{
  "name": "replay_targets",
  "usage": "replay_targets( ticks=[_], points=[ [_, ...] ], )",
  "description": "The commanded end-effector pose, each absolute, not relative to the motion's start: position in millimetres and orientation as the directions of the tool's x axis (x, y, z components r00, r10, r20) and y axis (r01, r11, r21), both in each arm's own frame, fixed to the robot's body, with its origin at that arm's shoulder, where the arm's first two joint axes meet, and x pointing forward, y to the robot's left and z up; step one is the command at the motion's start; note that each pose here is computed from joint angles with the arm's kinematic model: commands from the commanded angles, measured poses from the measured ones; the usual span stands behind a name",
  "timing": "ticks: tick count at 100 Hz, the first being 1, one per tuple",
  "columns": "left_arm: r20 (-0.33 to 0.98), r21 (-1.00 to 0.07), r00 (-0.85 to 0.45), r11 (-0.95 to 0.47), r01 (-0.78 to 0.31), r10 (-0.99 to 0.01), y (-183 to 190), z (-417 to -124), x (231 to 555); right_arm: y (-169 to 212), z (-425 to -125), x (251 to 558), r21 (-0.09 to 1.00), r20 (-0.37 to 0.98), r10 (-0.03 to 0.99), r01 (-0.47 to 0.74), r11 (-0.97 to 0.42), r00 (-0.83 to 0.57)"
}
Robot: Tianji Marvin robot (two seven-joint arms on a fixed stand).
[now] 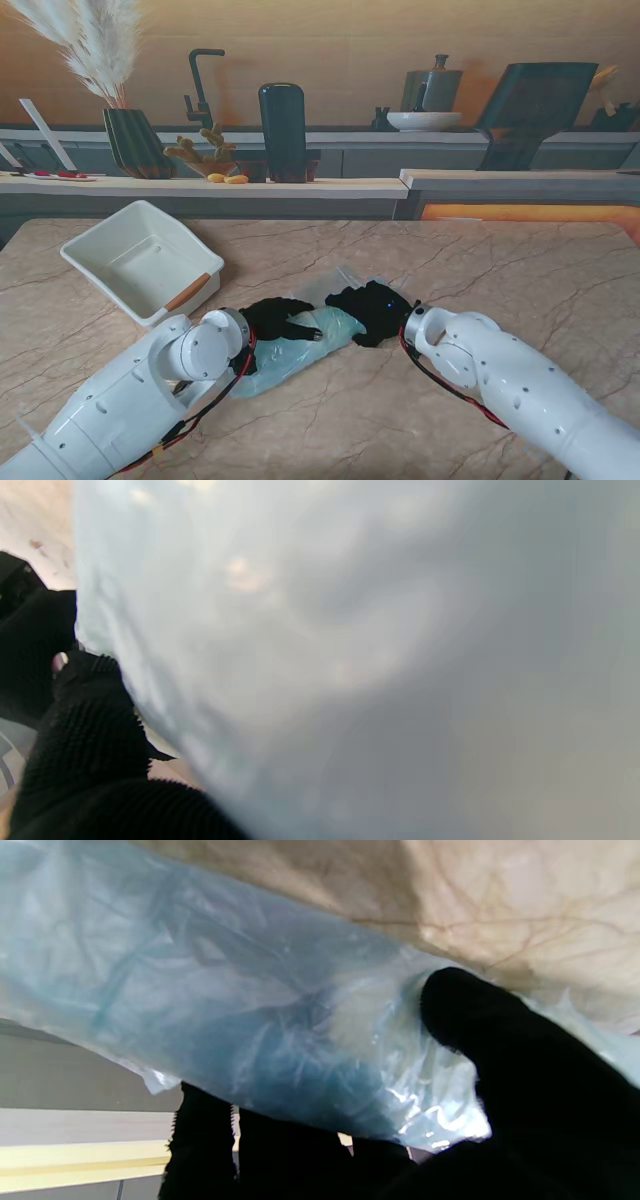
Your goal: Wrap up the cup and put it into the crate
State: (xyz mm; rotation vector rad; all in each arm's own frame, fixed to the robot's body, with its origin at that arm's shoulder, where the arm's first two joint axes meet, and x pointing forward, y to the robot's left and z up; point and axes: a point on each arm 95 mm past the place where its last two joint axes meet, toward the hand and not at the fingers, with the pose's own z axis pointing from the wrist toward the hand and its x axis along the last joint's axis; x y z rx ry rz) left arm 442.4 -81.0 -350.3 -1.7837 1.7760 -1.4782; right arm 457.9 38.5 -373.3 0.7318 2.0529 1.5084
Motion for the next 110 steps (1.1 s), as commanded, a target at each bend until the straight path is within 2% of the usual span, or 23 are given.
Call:
replay_targets(
  ticks=[1, 17, 32, 64, 88, 96, 110],
  points=[
    [0.467, -0.745, -0.245, -0.229, -0.627, -0.849, -74, -354, 435, 39, -388, 452, 0.939, -0.041, 0.67, 0.2, 0.279, -0.742],
    [0.445, -0.833, -0.337, -0.247, -0.494, -0.83, -77, -338, 431, 43, -387, 458, 0.907, 0.056, 0.697, 0.328, 0.263, -0.715],
    [0.408, -0.885, -0.414, -0.242, -0.398, -0.814, -79, -334, 414, 45, -384, 462, 0.854, 0.123, 0.734, 0.448, 0.265, -0.668],
    [0.175, -0.973, -0.56, -0.054, -0.225, -0.81, -85, -336, 372, 48, -377, 470, 0.652, 0.252, 0.792, 0.702, 0.286, -0.557],
    [0.049, -0.973, -0.562, 0.088, -0.213, -0.826, -91, -351, 370, 45, -378, 473, 0.52, 0.316, 0.816, 0.808, 0.277, -0.484],
    [0.033, -0.969, -0.541, 0.107, -0.225, -0.84, -91, -355, 373, 43, -379, 473, 0.54, 0.316, 0.816, 0.799, 0.266, -0.485],
    [0.059, -0.951, -0.496, 0.102, -0.292, -0.866, -86, -364, 380, 36, -376, 470, 0.639, 0.299, 0.8, 0.731, 0.238, -0.521]
  ],
)
